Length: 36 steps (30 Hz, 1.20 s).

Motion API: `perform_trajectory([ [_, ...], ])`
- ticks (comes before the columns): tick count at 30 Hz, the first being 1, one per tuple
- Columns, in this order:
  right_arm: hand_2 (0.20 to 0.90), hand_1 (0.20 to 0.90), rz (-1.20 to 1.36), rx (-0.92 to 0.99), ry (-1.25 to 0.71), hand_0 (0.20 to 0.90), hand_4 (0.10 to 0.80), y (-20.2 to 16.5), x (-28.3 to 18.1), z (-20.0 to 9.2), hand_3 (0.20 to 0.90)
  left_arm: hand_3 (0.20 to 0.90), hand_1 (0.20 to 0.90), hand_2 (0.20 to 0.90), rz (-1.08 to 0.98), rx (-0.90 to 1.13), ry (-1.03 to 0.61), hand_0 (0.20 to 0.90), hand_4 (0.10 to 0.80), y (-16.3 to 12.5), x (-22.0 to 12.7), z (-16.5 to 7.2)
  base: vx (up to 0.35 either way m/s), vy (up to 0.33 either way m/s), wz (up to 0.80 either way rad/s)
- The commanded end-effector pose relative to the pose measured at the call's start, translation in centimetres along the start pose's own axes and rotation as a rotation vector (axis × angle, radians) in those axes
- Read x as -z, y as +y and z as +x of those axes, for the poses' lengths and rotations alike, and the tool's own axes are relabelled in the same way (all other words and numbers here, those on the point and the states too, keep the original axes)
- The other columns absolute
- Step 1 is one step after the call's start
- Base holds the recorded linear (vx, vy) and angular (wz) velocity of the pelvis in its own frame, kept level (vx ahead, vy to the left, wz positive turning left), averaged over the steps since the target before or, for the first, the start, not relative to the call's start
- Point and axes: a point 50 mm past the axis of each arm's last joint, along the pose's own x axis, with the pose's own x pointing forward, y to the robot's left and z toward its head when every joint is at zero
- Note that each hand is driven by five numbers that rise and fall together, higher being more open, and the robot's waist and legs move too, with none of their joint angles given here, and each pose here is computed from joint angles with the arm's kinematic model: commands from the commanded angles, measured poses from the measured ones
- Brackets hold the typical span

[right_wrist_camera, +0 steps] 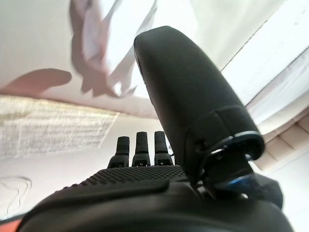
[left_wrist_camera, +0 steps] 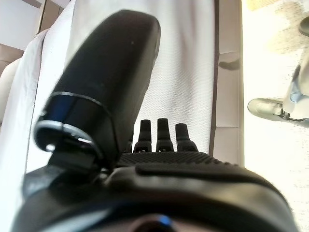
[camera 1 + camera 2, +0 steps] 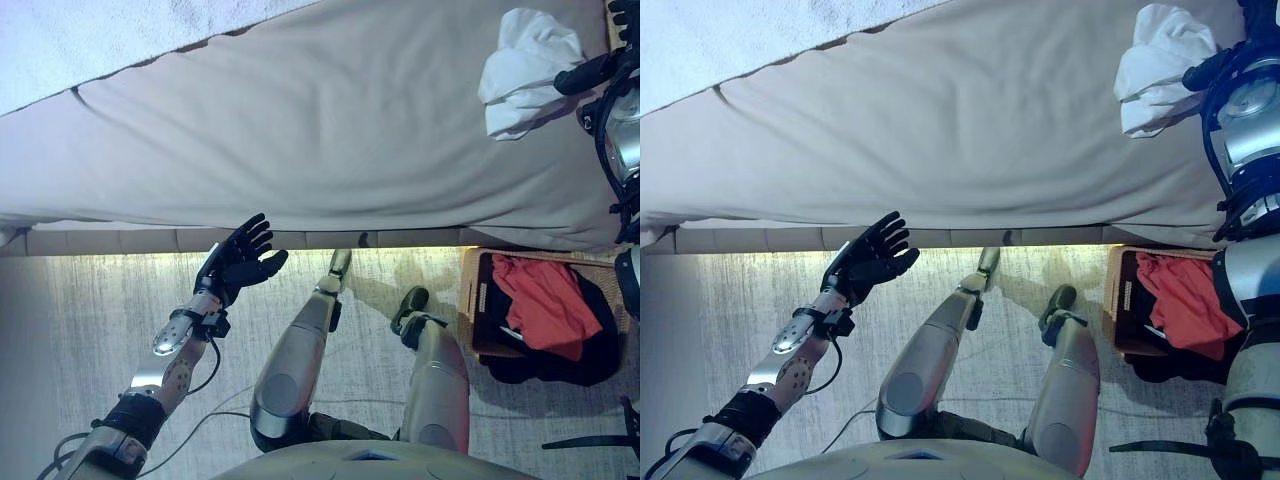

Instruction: Pick up the clothes from the bed and place them into the basket

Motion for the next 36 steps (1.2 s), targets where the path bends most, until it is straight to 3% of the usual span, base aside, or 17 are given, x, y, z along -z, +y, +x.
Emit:
perform_trajectory([
  [1,0.9,0.9,-0.01,0.226,-0.165,0.9,0.8,-6.0,-5.3,0.3,0.9,0.9,0.9,0.9,0.006,0.08,-0.192,0.9,0.8,-1.0,-3.3,-0.5,0.007,-0.011,0.05],
  [19,0.9,0.9,-0.043,0.213,-0.047,0.9,0.8,-8.2,-5.4,0.8,0.9,0.9,0.9,0.9,-0.046,0.083,-0.33,0.9,0.8,-1.3,-6.6,-1.9,-0.004,-0.053,0.09],
  [32,0.9,0.9,0.183,0.182,-0.101,0.9,0.8,-9.5,-7.0,0.9,0.9,0.9,0.9,0.9,-0.029,0.056,-0.352,0.9,0.8,0.4,-8.4,-2.4,-0.003,-0.043,0.04],
  [33,0.648,0.648,0.201,0.174,-0.112,0.648,0.506,-9.7,-7.1,0.9,0.606,0.9,0.9,0.9,-0.027,0.053,-0.35,0.9,0.8,0.6,-8.4,-2.6,0.034,-0.04,0.02],
  [34,0.3,0.3,0.209,0.179,-0.119,0.3,0.1,-9.8,-7.1,0.8,0.2,0.9,0.9,0.9,-0.025,0.052,-0.354,0.9,0.8,0.8,-8.5,-2.8,0.037,-0.047,0.01],
  [36,0.3,0.3,0.229,0.174,-0.126,0.3,0.1,-10.0,-7.3,0.8,0.2,0.9,0.9,0.9,-0.024,0.047,-0.364,0.9,0.8,1.1,-8.7,-3.0,0.013,-0.017,-0.01],
])
